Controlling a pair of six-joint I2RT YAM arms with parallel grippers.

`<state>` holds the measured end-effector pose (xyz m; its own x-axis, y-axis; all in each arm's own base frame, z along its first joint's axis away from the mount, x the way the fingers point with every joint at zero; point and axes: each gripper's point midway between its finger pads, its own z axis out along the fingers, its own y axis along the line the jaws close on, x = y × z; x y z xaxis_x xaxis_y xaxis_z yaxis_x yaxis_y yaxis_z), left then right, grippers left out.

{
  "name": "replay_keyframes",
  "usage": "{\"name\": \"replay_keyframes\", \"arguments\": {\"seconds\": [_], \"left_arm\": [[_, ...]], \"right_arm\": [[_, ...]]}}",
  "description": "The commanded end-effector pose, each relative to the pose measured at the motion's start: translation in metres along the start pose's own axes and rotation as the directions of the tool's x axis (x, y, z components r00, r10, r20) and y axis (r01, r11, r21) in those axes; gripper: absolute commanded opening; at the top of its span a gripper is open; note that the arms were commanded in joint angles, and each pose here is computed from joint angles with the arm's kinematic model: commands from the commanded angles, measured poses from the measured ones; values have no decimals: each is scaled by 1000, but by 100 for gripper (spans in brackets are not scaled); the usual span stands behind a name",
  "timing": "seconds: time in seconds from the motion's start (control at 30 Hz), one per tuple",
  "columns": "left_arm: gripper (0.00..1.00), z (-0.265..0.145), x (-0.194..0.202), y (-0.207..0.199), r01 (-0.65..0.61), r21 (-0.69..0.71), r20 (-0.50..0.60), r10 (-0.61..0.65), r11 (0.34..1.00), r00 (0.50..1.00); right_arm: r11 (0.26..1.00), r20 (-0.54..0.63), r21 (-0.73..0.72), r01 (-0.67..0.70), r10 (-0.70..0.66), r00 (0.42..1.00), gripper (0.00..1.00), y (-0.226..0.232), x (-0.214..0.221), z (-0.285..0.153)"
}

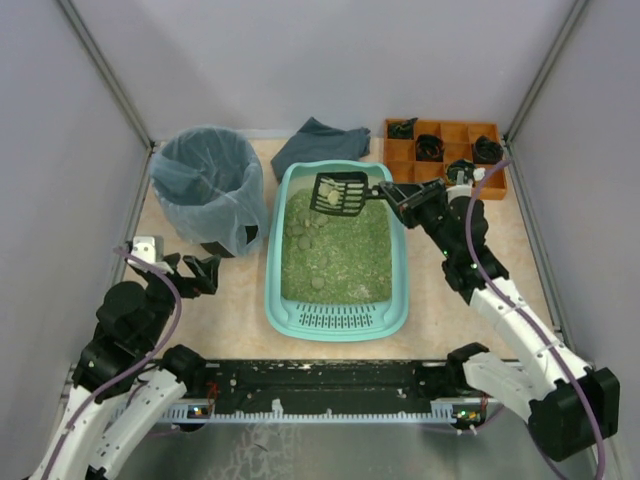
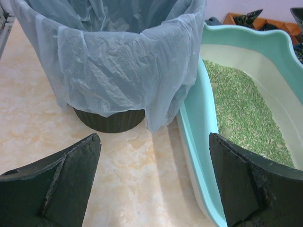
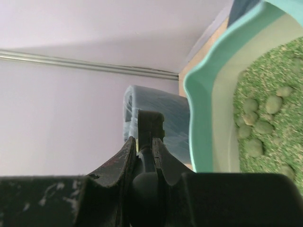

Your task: Clean the litter box

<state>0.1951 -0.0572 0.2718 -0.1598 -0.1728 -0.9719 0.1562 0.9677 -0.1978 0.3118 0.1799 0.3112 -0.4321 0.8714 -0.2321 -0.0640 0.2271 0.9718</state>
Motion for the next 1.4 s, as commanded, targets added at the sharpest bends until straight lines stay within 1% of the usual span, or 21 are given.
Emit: {"name": "replay_keyframes", "arguments": {"seconds": [0.0,0.13,0.27,0.3,0.33,0.5,0.83,0.97,1.1,1.23,1.37], "left_arm": [[99,-2,-5,7,1,-29,39,1,1000,999],[99,-2,-5,10,3,-44,39,-1,999,999],[100,-1,-3,9,-4,-38,34,6,999,999],[100,-1,-3,9,-5,-41,33,6,999,999],[100,-1,-3,11,-4,-49,34,6,999,999],[100,-3,-2,23,28,-120,40,-23,992,999],[100,-1,0,23,24,-121,33,-20,992,999],[100,-1,0,21,20,-108,33,-16,994,999],[100,0,1,20,16,-102,32,-13,995,999],[100,0,1,19,15,-99,32,-12,995,999],[100,0,1,19,13,-94,32,-10,995,999]], "right_arm": [[988,16,-150,24,-22,1000,0,75,-9,13],[985,15,-162,65,-63,998,0,100,-3,33],[980,6,-187,64,-64,998,0,123,7,55],[981,-1,-179,69,-71,998,0,123,12,62],[979,0,-191,73,-74,997,0,134,15,67],[979,-9,-186,85,-88,996,0,151,39,94],[972,-5,-195,128,-132,991,0,170,88,149],[973,-28,-174,153,-160,987,0,160,113,173],[968,-41,-183,173,-183,982,0,167,134,188],[953,-37,-168,252,-262,964,0,166,153,206],[913,-34,-151,378,-387,921,0,165,170,220]]}}
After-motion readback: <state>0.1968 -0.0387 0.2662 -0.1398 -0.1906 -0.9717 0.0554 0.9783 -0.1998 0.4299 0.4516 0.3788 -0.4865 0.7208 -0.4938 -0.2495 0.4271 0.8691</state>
